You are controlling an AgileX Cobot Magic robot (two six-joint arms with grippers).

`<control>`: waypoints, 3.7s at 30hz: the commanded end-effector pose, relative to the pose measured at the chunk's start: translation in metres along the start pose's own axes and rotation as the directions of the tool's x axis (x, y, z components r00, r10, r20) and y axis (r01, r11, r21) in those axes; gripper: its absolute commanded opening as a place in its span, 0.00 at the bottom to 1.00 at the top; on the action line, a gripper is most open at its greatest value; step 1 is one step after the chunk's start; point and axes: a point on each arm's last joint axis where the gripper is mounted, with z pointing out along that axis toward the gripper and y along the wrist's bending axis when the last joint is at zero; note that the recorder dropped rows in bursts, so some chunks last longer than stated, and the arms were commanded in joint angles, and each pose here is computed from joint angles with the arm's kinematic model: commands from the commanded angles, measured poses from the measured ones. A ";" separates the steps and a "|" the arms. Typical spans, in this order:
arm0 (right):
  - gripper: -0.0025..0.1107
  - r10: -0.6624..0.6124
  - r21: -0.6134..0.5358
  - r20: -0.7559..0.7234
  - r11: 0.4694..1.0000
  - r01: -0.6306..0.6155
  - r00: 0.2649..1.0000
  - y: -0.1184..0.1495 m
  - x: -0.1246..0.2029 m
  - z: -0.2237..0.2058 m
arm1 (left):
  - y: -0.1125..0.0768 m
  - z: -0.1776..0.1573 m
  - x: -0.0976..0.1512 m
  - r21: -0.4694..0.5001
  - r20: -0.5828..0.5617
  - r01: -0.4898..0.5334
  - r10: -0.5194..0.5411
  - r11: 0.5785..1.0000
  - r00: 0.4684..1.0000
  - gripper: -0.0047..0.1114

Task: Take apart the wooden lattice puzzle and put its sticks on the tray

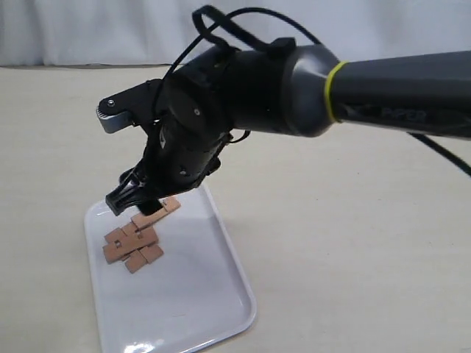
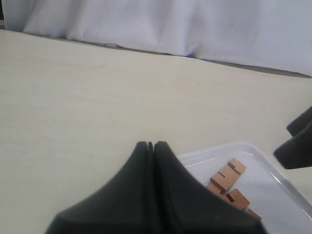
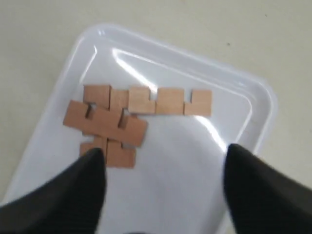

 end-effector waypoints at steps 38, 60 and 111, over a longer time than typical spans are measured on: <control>0.07 0.067 0.250 0.883 0.770 -0.587 0.464 -0.101 0.296 -0.234 | 0.000 0.000 0.000 0.002 0.013 0.007 -0.007 1.000 1.000 0.04; 0.07 -0.117 0.251 0.959 0.777 -0.577 0.260 -0.069 0.325 -0.263 | 0.000 0.000 0.000 0.002 0.013 0.007 -0.007 1.000 1.000 0.04; 0.07 0.164 0.194 0.861 0.768 -0.610 0.481 -0.095 0.351 -0.141 | 0.000 0.000 0.000 0.002 0.013 0.007 -0.007 1.000 1.000 0.04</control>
